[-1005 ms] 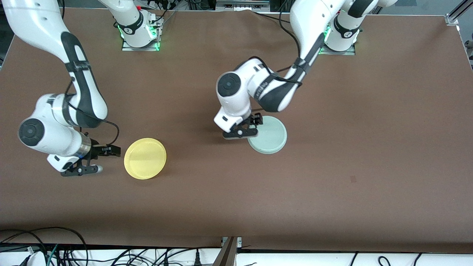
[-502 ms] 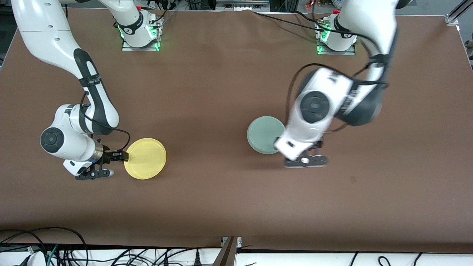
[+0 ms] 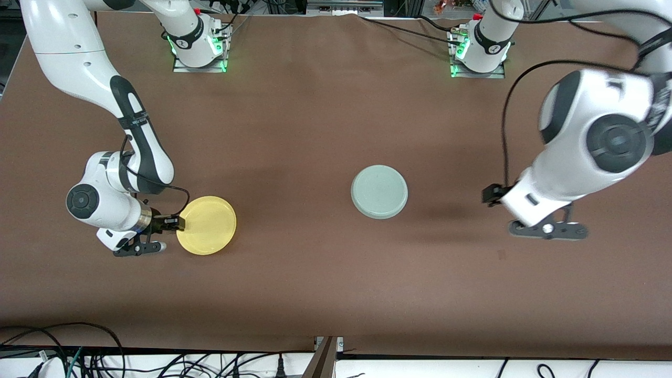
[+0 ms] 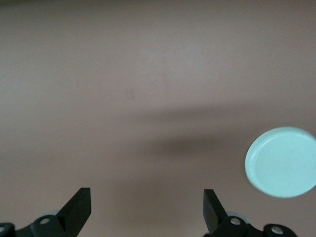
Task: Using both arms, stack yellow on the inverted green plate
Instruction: 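Grasp the yellow plate rim with the right gripper while the left gripper withdraws, then carry the yellow plate with the right gripper onto the green plate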
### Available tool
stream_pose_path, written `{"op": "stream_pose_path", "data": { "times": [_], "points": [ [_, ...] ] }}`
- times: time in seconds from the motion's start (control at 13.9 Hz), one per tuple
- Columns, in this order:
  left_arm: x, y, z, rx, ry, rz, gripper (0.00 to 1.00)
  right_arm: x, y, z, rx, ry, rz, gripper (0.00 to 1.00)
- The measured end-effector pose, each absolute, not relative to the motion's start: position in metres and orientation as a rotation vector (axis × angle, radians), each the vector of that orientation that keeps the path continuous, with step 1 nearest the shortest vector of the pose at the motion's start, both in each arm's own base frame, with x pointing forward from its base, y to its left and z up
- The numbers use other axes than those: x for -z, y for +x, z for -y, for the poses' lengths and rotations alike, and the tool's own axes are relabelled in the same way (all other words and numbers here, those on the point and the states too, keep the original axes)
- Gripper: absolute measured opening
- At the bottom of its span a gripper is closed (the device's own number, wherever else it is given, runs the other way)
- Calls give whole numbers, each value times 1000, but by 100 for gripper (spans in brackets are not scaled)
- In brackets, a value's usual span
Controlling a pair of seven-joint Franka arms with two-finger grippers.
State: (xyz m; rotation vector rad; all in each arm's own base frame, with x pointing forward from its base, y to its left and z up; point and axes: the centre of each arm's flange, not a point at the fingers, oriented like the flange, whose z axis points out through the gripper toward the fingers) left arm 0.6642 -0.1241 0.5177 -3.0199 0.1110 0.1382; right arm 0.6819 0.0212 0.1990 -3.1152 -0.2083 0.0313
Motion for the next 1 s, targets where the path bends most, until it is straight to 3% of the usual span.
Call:
{"op": "stream_pose_path", "data": {
  "times": [0.22, 0.5, 0.72, 0.93, 1.0],
  "points": [
    [-554, 632, 101, -139, -3012, -100, 100, -198, 682, -22, -32, -3115, 209, 42],
    [-590, 595, 64, -28, -3014, -56, 100, -197, 681, -29, -34, -3113, 221, 37],
    [-586, 578, 35, 64, -3047, 18, 100, -196, 681, -31, -37, -3112, 224, 33],
    [-579, 570, 22, 28, -3086, 26, 100, -196, 681, -30, -36, -3112, 222, 19],
    [-579, 568, 22, 18, -3086, 22, 100, -196, 681, -31, -36, -3112, 222, 6]
  ]
}}
